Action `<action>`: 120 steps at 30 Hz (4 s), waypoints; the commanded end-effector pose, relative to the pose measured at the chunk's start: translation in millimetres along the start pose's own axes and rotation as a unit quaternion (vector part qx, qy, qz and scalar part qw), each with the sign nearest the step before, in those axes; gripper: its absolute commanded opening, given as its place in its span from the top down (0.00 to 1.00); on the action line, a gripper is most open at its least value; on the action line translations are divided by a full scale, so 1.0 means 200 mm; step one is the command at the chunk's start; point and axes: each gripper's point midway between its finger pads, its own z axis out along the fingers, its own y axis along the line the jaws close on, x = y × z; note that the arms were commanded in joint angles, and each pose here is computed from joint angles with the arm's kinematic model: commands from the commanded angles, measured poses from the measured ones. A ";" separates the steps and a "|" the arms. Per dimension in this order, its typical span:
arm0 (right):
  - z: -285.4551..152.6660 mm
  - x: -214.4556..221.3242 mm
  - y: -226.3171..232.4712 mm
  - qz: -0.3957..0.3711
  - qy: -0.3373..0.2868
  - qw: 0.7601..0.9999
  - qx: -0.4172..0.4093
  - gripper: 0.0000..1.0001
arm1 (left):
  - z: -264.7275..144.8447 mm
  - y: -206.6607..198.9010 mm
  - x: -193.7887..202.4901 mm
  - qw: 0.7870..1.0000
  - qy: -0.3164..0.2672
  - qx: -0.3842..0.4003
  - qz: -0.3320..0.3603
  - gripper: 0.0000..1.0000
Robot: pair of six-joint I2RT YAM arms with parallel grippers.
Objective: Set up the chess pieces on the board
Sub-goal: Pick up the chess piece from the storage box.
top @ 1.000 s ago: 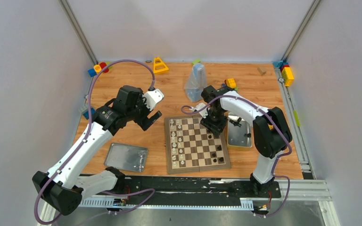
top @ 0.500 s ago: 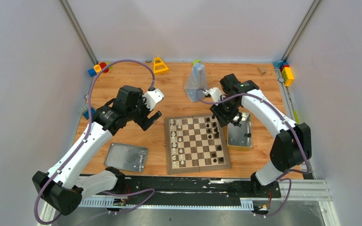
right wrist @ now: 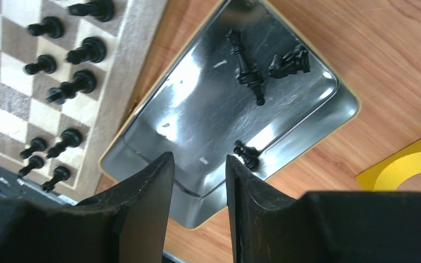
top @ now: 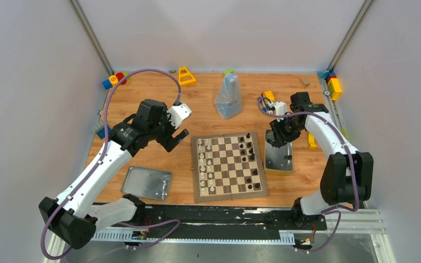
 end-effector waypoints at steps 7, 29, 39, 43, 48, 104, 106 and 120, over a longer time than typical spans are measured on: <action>0.19 -0.06 -0.22 -0.024 -0.026 0.999 0.025 0.61 | -0.02 0.03 -0.09 0.999 -0.030 -0.004 0.008 0.00; 0.37 0.01 -0.30 -0.026 0.008 1.000 0.015 0.68 | -0.01 0.02 -0.08 0.999 -0.029 0.000 0.012 0.00; 0.39 0.02 -0.29 -0.025 0.013 1.000 0.008 0.81 | -0.01 0.03 -0.09 0.999 -0.029 0.001 0.012 0.00; 0.39 0.03 -0.28 -0.027 0.015 0.999 0.007 0.86 | -0.01 0.03 -0.09 0.999 -0.029 0.000 0.013 0.00; 0.37 0.04 -0.26 -0.028 0.013 1.000 0.002 0.91 | 0.00 0.03 -0.09 0.999 -0.030 0.000 0.016 0.00; -0.41 -0.49 0.66 -0.158 -0.278 0.906 -0.278 1.00 | 0.33 -0.64 -1.09 0.820 -0.135 0.498 -0.247 0.29; -0.40 -0.49 0.66 -0.156 -0.277 0.907 -0.277 1.00 | 0.34 -0.65 -1.10 0.816 -0.133 0.504 -0.248 0.32; -0.38 -0.49 0.64 -0.154 -0.274 0.911 -0.268 1.00 | 0.37 -0.73 -1.10 0.811 -0.123 0.520 -0.239 0.45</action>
